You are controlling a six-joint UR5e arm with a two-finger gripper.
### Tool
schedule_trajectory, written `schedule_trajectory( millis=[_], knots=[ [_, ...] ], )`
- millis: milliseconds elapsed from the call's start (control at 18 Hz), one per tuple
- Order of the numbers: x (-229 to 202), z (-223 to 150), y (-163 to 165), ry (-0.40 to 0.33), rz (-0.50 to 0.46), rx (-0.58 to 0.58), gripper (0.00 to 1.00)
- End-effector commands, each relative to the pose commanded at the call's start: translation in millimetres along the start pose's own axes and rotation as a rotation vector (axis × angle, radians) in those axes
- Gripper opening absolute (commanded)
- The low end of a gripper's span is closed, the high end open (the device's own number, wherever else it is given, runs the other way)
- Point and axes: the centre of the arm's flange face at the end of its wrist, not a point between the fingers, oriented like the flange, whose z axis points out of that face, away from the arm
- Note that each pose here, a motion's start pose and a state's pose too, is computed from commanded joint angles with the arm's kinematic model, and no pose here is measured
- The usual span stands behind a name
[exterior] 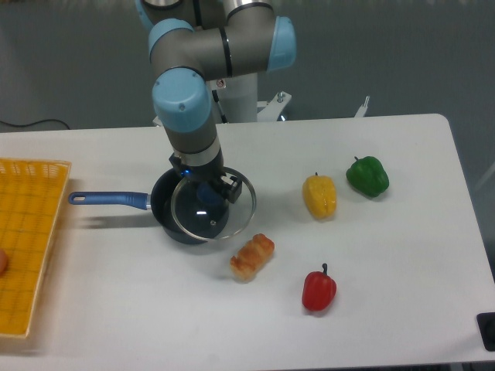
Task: Open the lid
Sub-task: 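Lift the glass lid off the saucepan and carry it beside the pot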
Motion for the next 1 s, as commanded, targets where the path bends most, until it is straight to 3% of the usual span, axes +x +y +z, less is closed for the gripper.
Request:
schedule_trajectory(
  millis=[222,1000],
  knots=[
    [-18.6,-1.6,8.3,-0.004,0.056,0.006,0.44],
    [-52.7,-7.0,29.6,-0.023,0.049,0.009,0.44]
  ],
)
